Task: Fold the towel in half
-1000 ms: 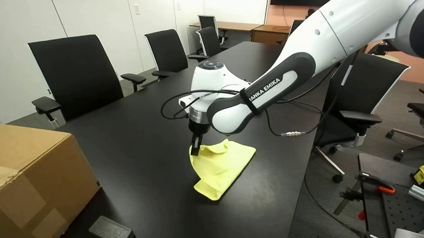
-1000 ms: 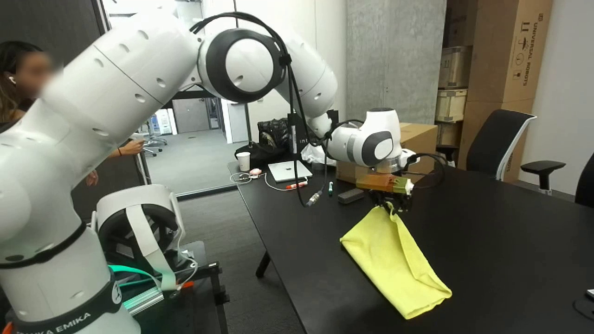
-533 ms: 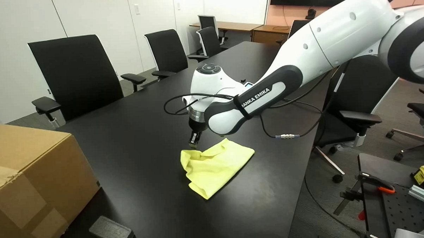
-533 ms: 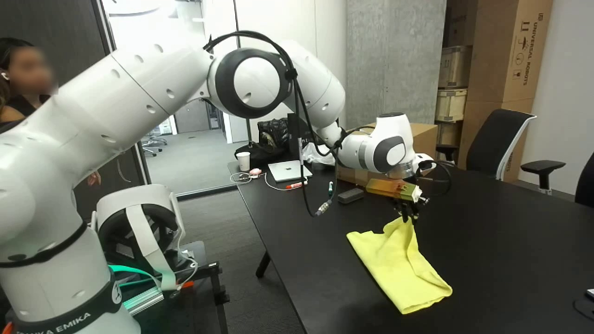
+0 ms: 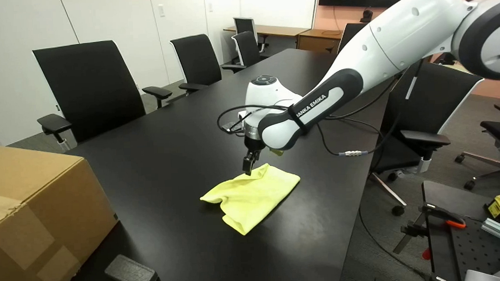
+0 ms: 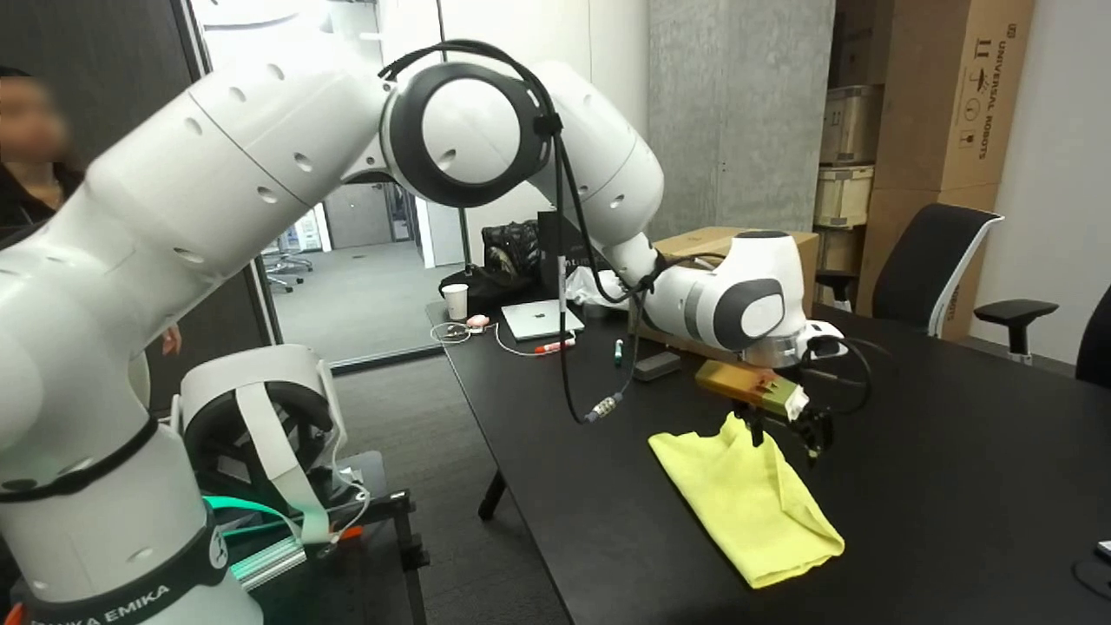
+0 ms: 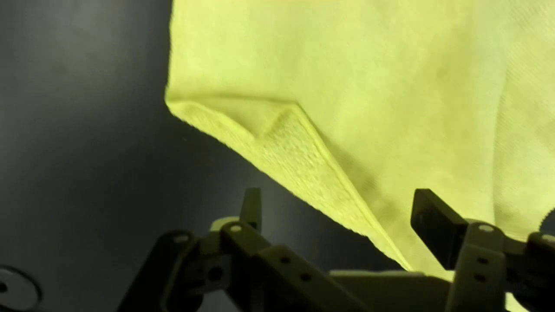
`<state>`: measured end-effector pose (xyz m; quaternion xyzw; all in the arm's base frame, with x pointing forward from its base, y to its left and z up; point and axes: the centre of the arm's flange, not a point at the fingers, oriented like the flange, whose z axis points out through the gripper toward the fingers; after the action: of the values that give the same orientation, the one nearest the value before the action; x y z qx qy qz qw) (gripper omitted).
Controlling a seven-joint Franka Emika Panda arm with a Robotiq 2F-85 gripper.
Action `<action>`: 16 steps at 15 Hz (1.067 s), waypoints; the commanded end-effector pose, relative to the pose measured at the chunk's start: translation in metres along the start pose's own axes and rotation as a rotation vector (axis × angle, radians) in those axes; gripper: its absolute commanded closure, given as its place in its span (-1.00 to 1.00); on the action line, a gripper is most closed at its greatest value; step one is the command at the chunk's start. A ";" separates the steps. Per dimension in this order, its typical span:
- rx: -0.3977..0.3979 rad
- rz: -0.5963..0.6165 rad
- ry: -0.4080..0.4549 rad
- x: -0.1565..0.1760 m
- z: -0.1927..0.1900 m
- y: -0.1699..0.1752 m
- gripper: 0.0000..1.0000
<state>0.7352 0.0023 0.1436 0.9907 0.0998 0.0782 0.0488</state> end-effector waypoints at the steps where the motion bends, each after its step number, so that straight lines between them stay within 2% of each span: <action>1: 0.045 0.130 -0.075 -0.068 -0.038 0.049 -1.00; 4: 0.091 0.231 -0.143 -0.112 -0.059 0.082 -1.00; 8: 0.156 0.325 -0.171 -0.164 -0.101 0.107 -1.00; 11: 0.183 0.361 -0.179 -0.196 -0.141 0.115 -1.00; 16: 0.233 0.335 -0.181 -0.245 -0.220 0.117 -1.00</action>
<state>0.5355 -0.1481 0.2840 0.9952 -0.0762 -0.0247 -0.0568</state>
